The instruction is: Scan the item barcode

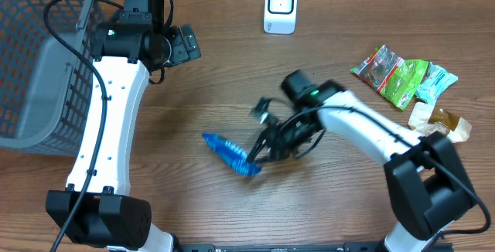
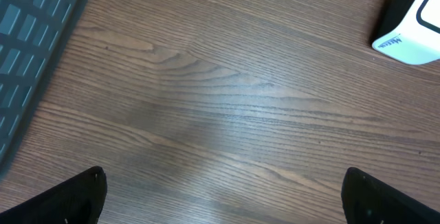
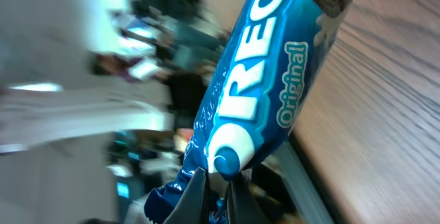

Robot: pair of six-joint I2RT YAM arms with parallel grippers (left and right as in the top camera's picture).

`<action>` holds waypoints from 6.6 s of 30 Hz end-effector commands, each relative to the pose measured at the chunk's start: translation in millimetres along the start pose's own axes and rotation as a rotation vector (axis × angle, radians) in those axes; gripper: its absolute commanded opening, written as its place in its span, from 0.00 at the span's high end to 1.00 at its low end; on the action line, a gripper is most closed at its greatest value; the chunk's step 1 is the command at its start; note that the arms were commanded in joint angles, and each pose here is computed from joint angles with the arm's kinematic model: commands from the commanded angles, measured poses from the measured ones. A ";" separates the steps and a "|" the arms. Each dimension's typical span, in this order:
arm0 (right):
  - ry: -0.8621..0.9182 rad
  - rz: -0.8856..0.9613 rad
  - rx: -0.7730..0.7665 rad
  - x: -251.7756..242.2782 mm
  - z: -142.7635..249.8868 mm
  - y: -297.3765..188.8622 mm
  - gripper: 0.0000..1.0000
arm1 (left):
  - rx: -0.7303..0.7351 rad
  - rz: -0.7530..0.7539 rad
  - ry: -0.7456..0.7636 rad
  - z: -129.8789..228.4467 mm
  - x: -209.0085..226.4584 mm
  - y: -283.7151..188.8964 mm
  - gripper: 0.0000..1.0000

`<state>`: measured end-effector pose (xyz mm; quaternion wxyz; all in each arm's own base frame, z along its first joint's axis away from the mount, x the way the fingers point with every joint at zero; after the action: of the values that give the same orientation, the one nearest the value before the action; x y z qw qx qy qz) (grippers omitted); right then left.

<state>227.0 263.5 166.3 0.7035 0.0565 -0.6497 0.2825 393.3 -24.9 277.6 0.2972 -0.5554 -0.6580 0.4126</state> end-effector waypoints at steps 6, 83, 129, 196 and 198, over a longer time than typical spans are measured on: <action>0.083 -0.209 -0.098 18.3 -15.6 -48.2 0.96 | 0.008 0.008 -0.004 -0.4 -2.5 3.3 0.00; -0.262 1.477 -0.496 -72.4 -100.6 -37.2 0.46 | 0.008 0.008 -0.005 -0.4 -2.5 3.3 0.00; -0.183 0.384 -0.353 28.3 -95.4 -86.8 0.96 | 0.008 0.007 -0.005 -0.5 -2.3 3.3 0.00; -0.383 1.406 -1.159 53.6 -200.0 -216.3 0.96 | 0.008 0.008 -0.005 -0.4 -2.5 3.3 0.00; -0.389 1.408 -1.157 45.6 -208.0 -215.0 0.96 | 0.008 0.008 -0.004 -0.4 -2.5 3.3 0.00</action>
<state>498.0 204.0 237.6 0.2018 -0.6309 -0.7027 0.2598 393.3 -24.9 277.6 0.2972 -0.5554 -0.6580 0.4126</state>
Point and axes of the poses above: each gripper's point midway between its finger pads, its own y axis out along the fingers, its own x axis along the line the jaws close on, z = x × y, the point moved 5 cm from there along -y, back along the fingers, and after that the axes turned 7 degrees about y, right-handed, at the moved point
